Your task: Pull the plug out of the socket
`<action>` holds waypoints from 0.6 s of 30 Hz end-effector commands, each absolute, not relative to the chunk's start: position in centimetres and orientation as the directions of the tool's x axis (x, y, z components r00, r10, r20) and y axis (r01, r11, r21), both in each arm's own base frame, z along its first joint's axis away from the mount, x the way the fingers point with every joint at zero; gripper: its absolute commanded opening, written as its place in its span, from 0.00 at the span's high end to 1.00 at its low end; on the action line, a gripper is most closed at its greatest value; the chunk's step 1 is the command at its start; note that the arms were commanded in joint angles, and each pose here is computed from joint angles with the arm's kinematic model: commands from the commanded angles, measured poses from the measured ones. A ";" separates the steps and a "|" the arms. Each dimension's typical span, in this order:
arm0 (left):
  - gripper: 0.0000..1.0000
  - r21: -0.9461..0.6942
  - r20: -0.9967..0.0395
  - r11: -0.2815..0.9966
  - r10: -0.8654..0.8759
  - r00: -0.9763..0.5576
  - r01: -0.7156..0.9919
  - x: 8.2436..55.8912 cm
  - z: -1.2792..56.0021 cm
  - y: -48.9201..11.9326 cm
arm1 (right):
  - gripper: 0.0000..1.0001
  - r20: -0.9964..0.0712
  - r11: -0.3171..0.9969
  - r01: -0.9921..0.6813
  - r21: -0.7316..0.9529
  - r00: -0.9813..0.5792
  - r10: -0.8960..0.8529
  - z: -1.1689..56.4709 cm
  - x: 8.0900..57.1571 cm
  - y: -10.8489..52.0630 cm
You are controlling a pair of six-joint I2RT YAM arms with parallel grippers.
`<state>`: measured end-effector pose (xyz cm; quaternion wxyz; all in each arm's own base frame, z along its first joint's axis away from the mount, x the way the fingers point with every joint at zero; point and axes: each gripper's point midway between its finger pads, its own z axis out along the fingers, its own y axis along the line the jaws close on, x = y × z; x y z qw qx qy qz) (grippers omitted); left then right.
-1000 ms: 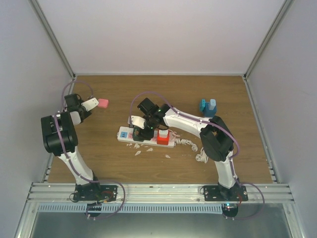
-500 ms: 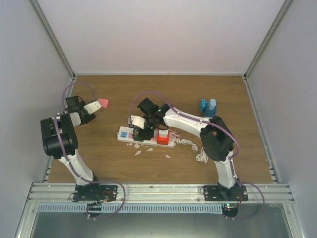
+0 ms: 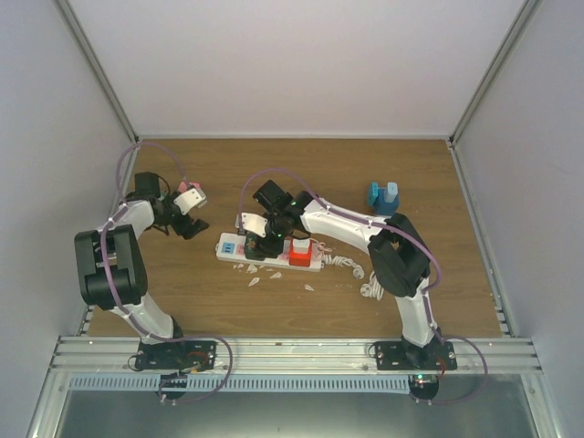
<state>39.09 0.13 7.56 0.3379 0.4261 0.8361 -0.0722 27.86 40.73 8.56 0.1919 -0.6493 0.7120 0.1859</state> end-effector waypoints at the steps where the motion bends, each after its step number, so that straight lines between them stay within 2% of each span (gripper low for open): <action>1: 0.10 -0.087 -0.679 0.604 0.546 -0.491 0.792 35.2 8.7 -4.8 | 0.53 -0.449 0.096 -0.994 0.047 -0.107 -0.887 6.8 27.5 39.8; 7: 0.07 -0.152 -0.650 0.606 0.534 -0.541 0.781 34.1 7.5 -7.0 | 0.55 -0.456 0.091 -0.994 0.051 -0.105 -0.884 7.1 27.5 40.0; 12: 0.01 -0.177 -0.641 0.597 0.533 -0.552 0.782 33.3 6.3 -8.2 | 0.61 -0.459 0.087 -0.995 0.052 -0.101 -0.883 7.1 27.4 40.1; 18: 0.01 -0.180 -0.635 0.602 0.533 -0.559 0.778 32.9 5.4 -9.0 | 0.64 -0.465 0.085 -0.995 0.052 -0.099 -0.880 7.4 27.5 40.2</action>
